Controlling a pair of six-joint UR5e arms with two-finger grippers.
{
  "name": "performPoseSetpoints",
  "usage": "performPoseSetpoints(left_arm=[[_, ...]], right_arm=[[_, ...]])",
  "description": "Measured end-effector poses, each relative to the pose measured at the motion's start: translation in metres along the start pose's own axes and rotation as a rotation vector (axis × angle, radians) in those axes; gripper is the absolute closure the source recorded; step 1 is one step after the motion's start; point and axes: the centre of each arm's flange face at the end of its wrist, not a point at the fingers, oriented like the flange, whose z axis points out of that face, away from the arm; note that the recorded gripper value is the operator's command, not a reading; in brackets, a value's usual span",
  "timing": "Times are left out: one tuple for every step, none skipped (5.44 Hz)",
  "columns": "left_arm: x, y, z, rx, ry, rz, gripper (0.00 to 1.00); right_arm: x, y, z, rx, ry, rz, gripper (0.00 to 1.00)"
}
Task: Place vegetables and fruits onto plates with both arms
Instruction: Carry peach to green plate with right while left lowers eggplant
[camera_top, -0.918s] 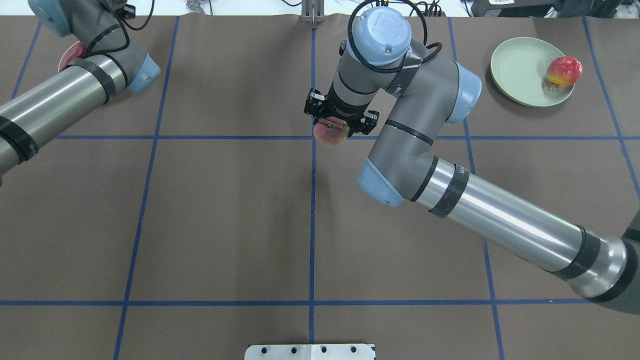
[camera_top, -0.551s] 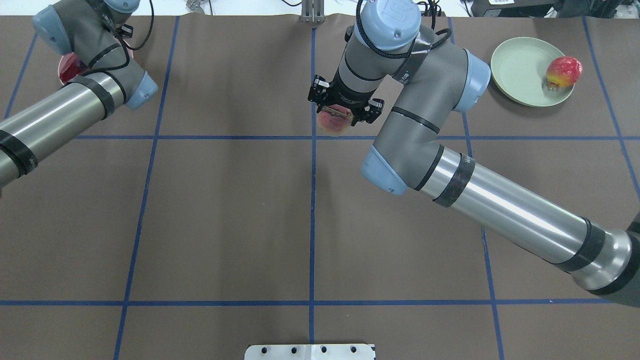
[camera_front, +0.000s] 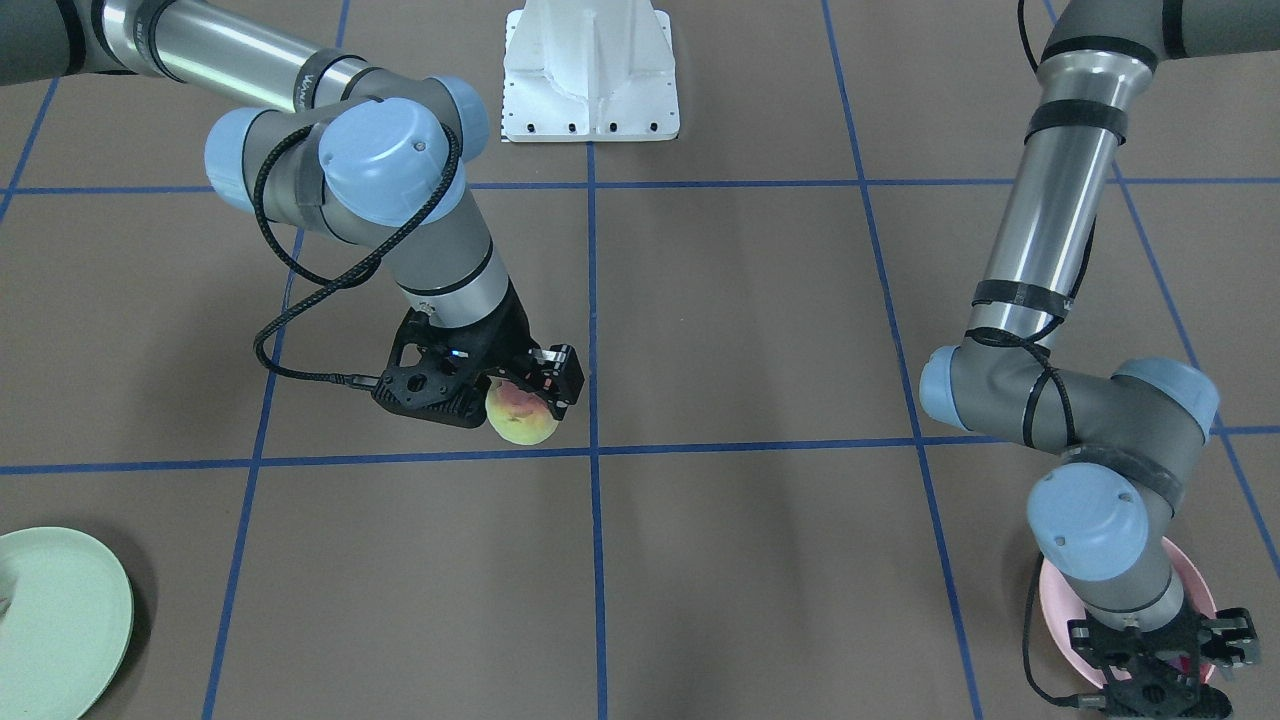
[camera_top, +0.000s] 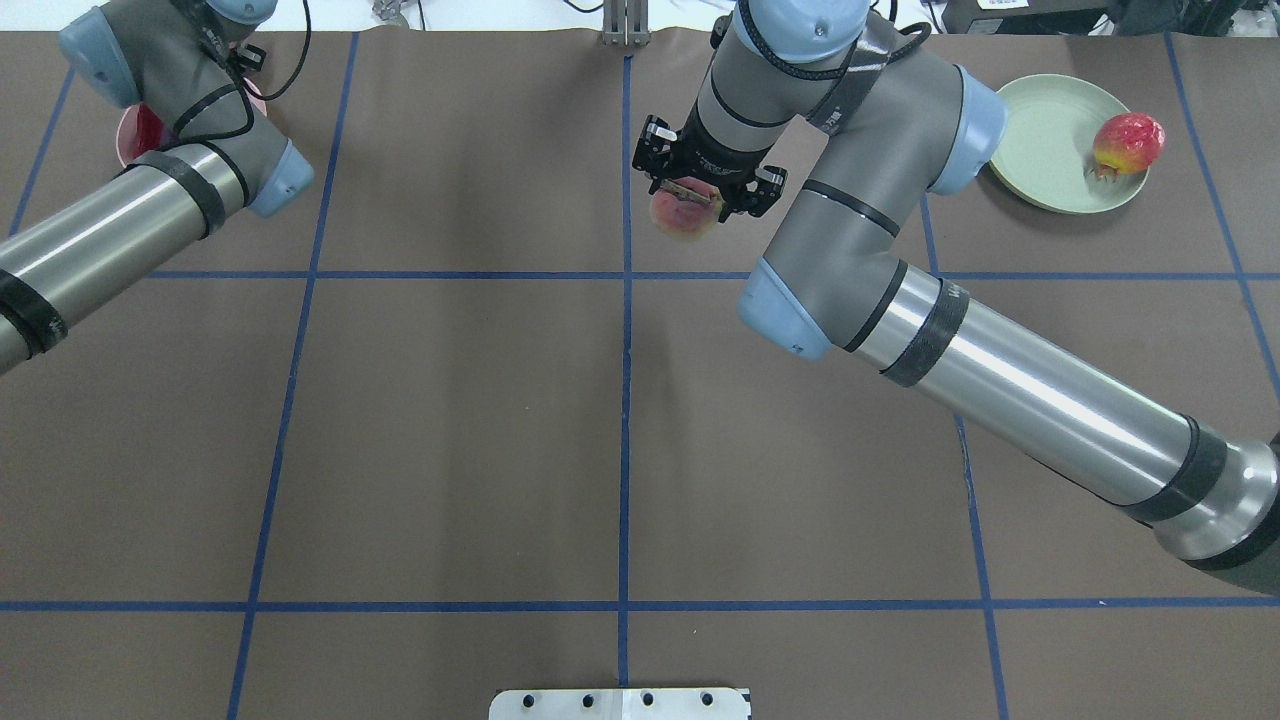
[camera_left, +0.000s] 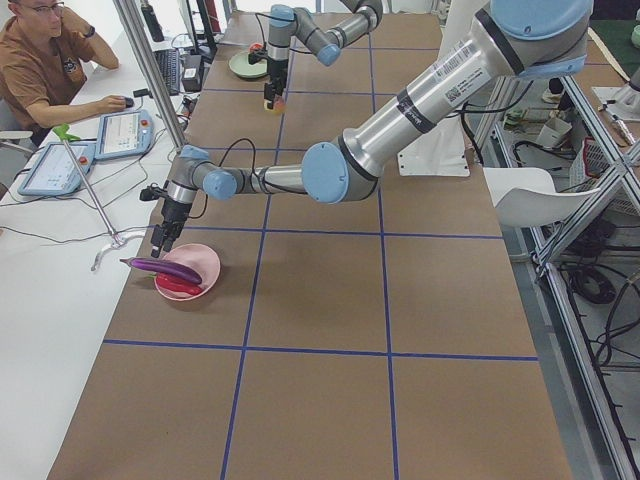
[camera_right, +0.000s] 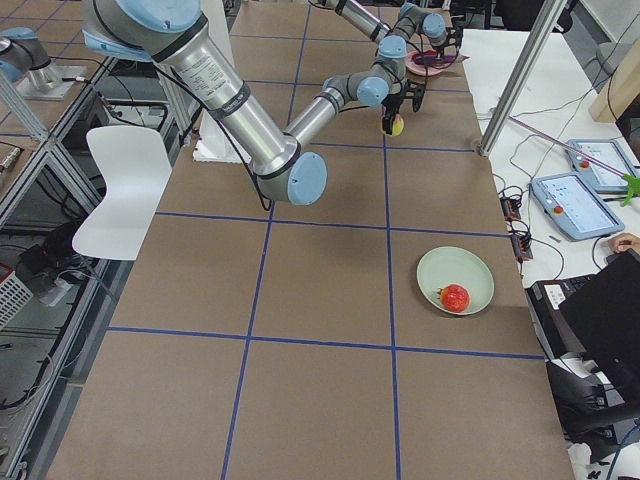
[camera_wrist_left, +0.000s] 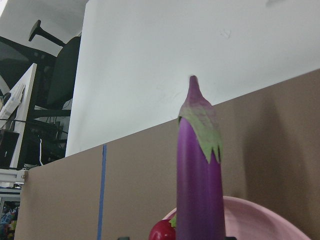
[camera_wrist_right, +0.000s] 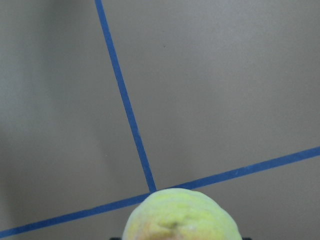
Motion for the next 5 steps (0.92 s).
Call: performPoseSetpoints(left_arm=[[-0.009,-0.010,-0.015,0.011,0.002,0.030,0.00],[-0.016,-0.019,-0.031,0.008,0.015,0.043,0.00],[-0.021,-0.027,-0.052,-0.009,0.060,0.040,0.00],[-0.027,-0.035,-0.078,-0.024,0.107,0.031,0.00],[-0.033,-0.042,-0.107,-0.038,0.149,0.022,0.00]], right_arm=[[0.012,-0.023,-0.007,0.029,0.019,-0.015,1.00],[0.034,-0.058,-0.018,0.072,0.073,-0.062,1.00],[0.077,-0.109,-0.033,0.111,0.159,-0.159,1.00],[0.128,-0.161,-0.043,0.127,0.246,-0.257,1.00],[0.174,-0.209,-0.031,0.162,0.320,-0.323,1.00]])
